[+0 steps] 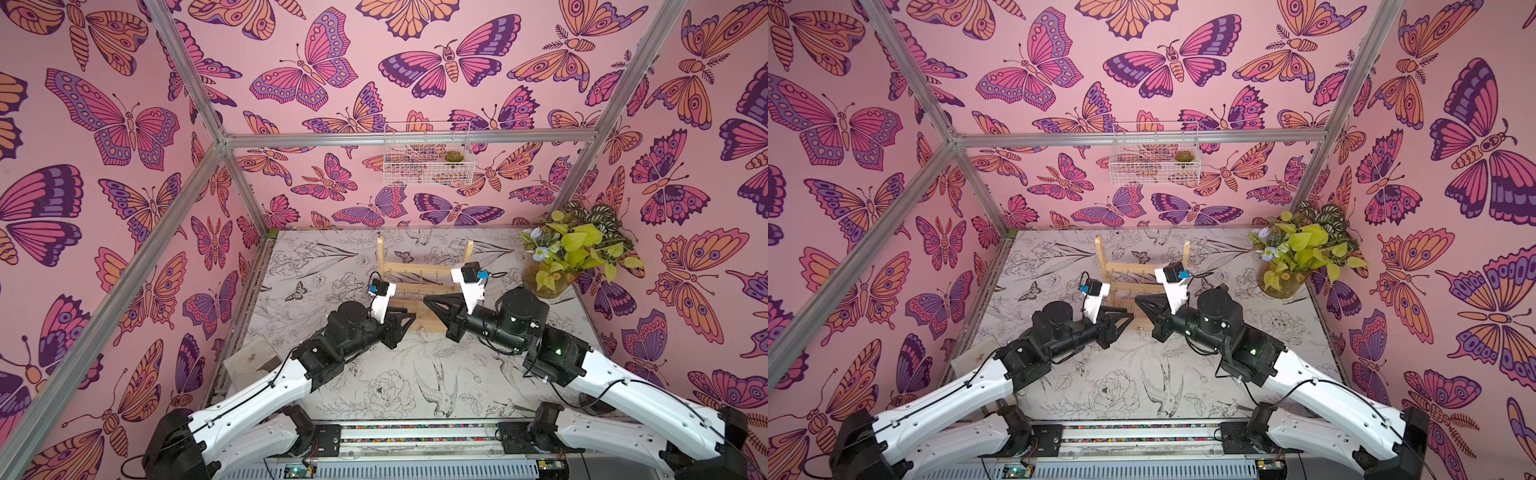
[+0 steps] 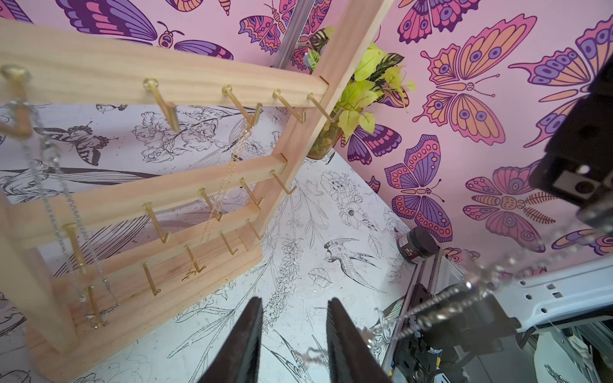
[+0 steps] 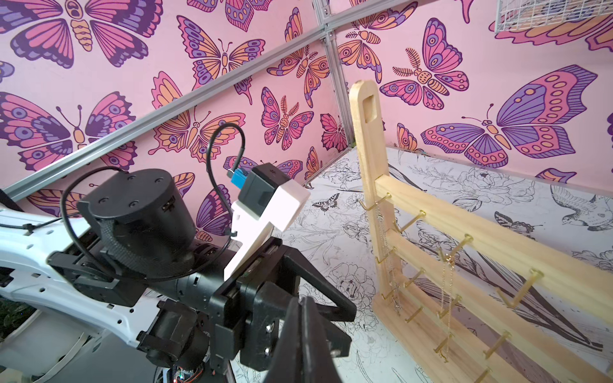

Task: Hang the necklace on the jewelry display stand
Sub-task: Pick up the necklace from the center of the board.

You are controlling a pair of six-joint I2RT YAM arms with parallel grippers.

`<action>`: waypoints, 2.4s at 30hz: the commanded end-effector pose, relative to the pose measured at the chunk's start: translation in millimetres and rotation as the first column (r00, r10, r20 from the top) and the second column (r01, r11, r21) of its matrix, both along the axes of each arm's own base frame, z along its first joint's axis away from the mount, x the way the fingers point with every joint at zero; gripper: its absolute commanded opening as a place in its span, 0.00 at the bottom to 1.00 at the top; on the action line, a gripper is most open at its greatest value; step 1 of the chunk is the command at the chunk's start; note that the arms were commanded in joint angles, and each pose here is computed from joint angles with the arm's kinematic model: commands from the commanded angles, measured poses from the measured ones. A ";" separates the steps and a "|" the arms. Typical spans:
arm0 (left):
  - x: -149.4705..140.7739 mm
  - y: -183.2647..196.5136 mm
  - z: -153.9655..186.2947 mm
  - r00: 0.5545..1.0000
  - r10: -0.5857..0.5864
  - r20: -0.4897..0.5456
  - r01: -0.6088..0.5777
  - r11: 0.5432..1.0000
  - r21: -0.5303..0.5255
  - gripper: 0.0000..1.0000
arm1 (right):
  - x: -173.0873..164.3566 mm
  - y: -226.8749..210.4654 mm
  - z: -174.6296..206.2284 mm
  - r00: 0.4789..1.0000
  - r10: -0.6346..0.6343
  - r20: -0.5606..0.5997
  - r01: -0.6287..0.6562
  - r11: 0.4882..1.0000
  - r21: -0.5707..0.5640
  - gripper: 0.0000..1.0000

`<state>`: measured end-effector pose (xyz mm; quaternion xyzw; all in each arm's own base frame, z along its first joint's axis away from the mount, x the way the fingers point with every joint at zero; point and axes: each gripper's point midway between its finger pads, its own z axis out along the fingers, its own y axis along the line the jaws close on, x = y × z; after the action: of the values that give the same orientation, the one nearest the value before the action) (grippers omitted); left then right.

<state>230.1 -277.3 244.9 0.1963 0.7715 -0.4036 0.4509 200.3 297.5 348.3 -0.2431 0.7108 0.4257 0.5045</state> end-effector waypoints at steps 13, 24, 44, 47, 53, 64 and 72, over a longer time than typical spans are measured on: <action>-11.1 -7.6 3.7 0.998 -0.036 0.047 0.035 0.999 0.031 0.36 | -6.1 1.6 22.6 0.999 0.030 0.038 -0.031 0.999 0.031 0.00; -14.4 -0.5 10.8 0.997 -0.028 0.068 0.025 0.999 0.038 0.35 | -6.0 1.9 22.8 0.999 0.031 0.039 -0.032 0.999 0.027 0.00; -28.1 -7.6 30.7 0.990 -0.080 0.119 0.079 0.997 0.014 0.31 | -3.4 5.5 21.8 0.999 0.030 0.031 -0.031 0.999 0.026 0.00; -26.1 -8.0 30.9 0.990 -0.067 0.126 0.065 0.998 0.021 0.32 | -4.8 6.2 22.9 0.999 0.039 0.031 -0.040 0.999 0.032 0.00; -22.4 -8.8 31.2 0.989 -0.057 0.136 0.053 0.998 0.033 0.30 | -6.5 9.3 22.8 0.998 0.056 0.024 -0.057 0.998 0.038 0.00; -17.3 -8.0 29.5 0.989 -0.029 0.143 0.024 0.999 0.040 0.25 | -9.6 10.4 24.5 0.997 0.073 0.021 -0.074 0.996 0.049 0.00; -21.0 -7.1 33.5 0.987 -0.041 0.153 0.037 0.999 0.028 0.21 | -7.2 10.0 22.1 0.998 0.061 0.024 -0.062 0.997 0.039 0.00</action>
<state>211.1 -285.0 262.4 0.2448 0.7519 -0.3787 0.4810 195.7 306.6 348.8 -0.2588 0.7074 0.4402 0.4887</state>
